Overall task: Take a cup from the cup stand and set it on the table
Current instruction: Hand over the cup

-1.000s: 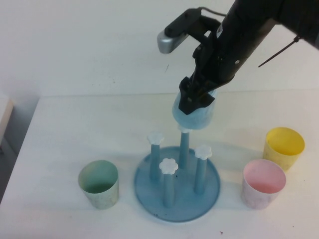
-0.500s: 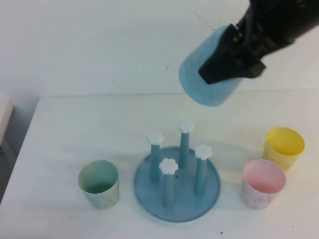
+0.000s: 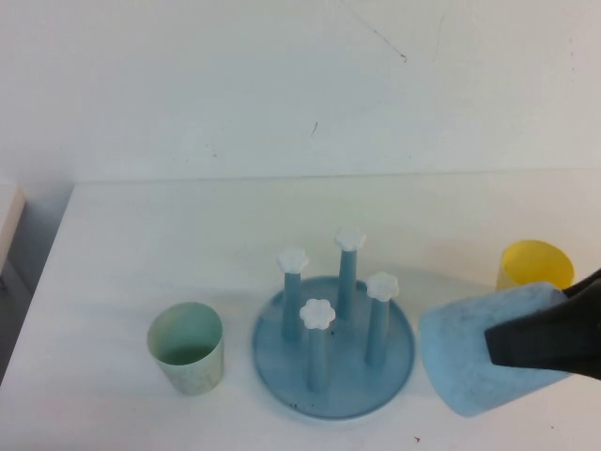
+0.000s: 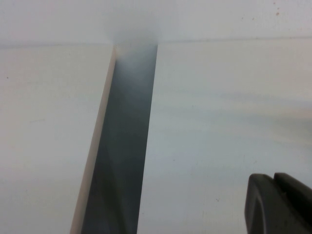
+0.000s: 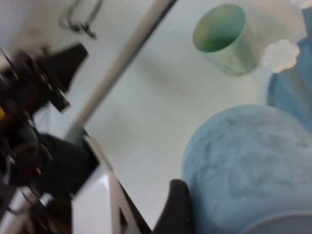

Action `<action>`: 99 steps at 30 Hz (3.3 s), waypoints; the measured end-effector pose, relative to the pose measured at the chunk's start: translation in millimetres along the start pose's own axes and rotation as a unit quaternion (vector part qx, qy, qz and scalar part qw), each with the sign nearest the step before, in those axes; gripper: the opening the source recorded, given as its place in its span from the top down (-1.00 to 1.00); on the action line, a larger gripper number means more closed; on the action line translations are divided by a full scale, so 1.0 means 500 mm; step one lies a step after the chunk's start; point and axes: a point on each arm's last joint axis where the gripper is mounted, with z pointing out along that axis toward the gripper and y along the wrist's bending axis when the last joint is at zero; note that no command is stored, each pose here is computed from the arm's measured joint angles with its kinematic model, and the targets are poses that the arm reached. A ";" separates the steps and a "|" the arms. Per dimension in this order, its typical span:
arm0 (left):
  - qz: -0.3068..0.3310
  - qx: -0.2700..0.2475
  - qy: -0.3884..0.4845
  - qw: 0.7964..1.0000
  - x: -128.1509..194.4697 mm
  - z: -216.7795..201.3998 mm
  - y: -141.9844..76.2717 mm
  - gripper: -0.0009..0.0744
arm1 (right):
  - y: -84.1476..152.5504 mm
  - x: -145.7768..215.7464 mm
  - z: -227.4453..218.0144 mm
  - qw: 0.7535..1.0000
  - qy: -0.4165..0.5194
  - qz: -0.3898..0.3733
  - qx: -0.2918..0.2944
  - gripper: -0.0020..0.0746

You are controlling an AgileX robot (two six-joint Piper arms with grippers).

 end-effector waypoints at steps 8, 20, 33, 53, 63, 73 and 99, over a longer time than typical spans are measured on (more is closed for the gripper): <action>0.000 0.000 0.000 1.000 0.000 0.000 0.000 0.98 | -0.101 0.009 -0.002 0.987 -0.079 0.128 -0.056 -0.63; 0.000 0.000 0.000 1.000 0.000 0.000 0.000 0.98 | -0.164 -0.011 0.023 0.947 -0.122 0.279 -0.104 -0.63; 0.000 0.000 0.000 1.000 0.000 0.000 0.000 0.98 | -0.163 -0.021 0.020 0.905 -0.136 0.380 -0.132 -0.63; 0.000 0.000 0.000 1.000 0.000 0.000 0.000 0.98 | -0.163 -0.020 0.020 0.903 -0.131 0.388 -0.131 -0.63; -0.361 0.087 0.004 0.928 -0.008 -0.002 -0.030 0.98 | -0.163 -0.014 0.022 0.908 -0.118 0.382 -0.122 -0.63; -0.579 0.149 -0.004 0.802 -0.031 -0.007 -0.043 0.98 | -0.163 -0.014 0.022 0.909 -0.118 0.381 -0.122 -0.63; -0.210 0.431 0.012 0.878 -0.156 -0.056 -0.142 0.98 | -0.164 -0.011 0.023 0.928 -0.116 0.336 -0.111 -0.63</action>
